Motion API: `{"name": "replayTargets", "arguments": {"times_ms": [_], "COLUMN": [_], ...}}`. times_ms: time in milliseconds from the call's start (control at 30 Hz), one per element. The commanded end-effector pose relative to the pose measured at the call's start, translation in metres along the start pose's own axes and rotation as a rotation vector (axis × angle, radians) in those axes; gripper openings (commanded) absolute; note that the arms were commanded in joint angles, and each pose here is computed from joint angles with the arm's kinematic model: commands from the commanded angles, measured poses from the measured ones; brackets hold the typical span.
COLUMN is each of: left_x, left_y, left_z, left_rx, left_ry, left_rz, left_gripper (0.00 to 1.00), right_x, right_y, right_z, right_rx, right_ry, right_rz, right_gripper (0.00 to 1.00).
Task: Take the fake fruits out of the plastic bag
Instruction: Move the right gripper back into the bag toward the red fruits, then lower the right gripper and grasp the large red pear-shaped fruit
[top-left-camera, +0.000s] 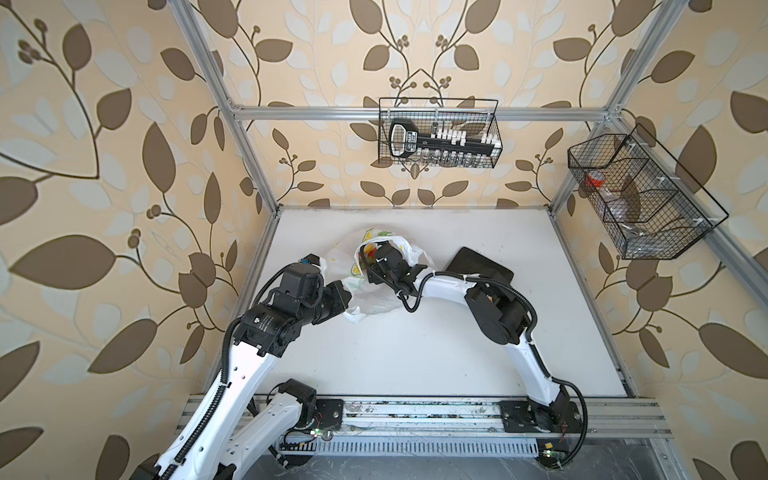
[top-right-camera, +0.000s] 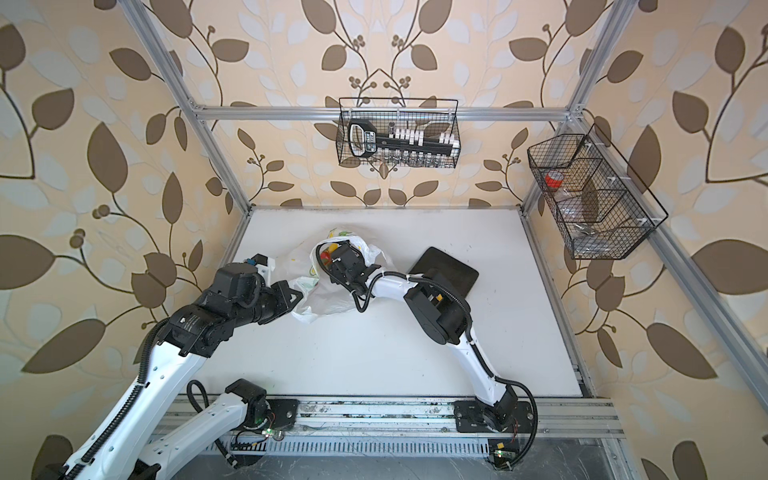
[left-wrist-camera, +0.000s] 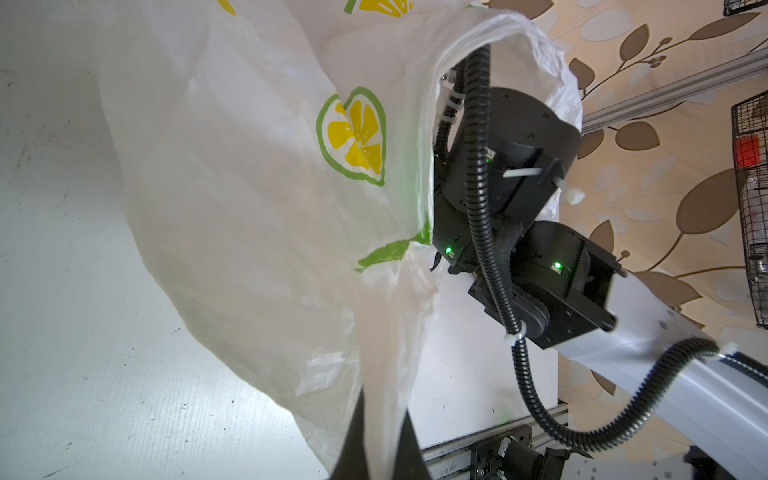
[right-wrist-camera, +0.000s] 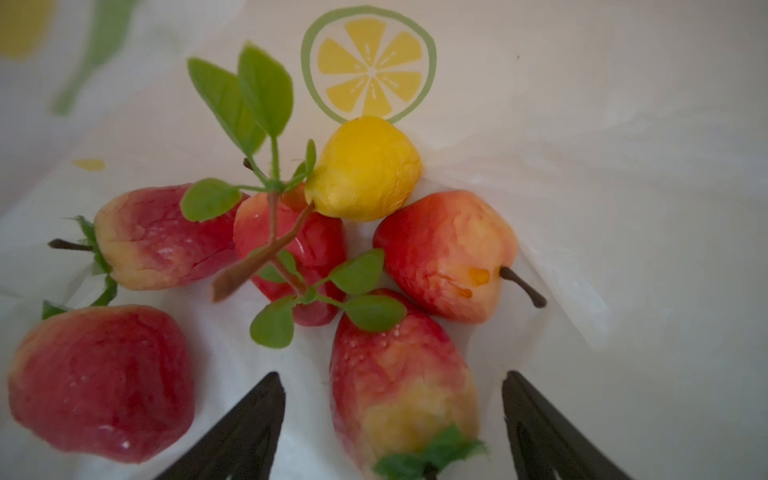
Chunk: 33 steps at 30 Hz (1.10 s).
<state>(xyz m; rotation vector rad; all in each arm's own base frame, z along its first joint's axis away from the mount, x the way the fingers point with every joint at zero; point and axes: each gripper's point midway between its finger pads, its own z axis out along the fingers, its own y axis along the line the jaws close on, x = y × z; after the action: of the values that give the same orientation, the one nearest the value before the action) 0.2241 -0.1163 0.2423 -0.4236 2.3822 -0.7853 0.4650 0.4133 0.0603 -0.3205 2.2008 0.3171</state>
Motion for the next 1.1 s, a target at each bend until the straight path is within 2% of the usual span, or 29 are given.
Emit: {"name": "replayTargets", "arguments": {"times_ms": [0,300,567,667,733,833,1067], "left_x": [-0.004,-0.005,-0.006,-0.006,-0.007,-0.008,-0.013], "left_y": [-0.014,-0.013,-0.012,-0.009,-0.007,-0.007,-0.008], "left_z": [-0.01,-0.009,-0.008,-0.006,-0.005,-0.004,-0.004], "left_rx": [0.041,0.035,0.028,0.016,0.009,0.007,0.022], "left_ry": [-0.008,-0.009,-0.013,-0.014,-0.018,-0.028,-0.061], "left_rz": [0.04,0.036,0.033,0.024,0.016,0.009,-0.003], "left_gripper": [0.0,0.0,0.0,0.0,0.0,0.0,0.0], "right_x": [0.004,0.019,0.018,0.008,0.0,-0.009,-0.002], "right_y": [0.002,0.004,0.008,0.013,0.017,0.026,0.032], "right_z": [0.013,0.029,0.025,0.017,0.01,-0.003,-0.041], "right_rx": [-0.004,-0.009,-0.023,-0.041,-0.052,-0.079,-0.164], "right_ry": [0.015,0.05,0.053,0.036,0.023,0.006,0.025], "right_rz": [0.015,0.001,-0.02,-0.028,-0.034,-0.044,-0.055], "right_gripper": [0.81,0.73,0.56,0.46,0.43,0.42,0.4]}}
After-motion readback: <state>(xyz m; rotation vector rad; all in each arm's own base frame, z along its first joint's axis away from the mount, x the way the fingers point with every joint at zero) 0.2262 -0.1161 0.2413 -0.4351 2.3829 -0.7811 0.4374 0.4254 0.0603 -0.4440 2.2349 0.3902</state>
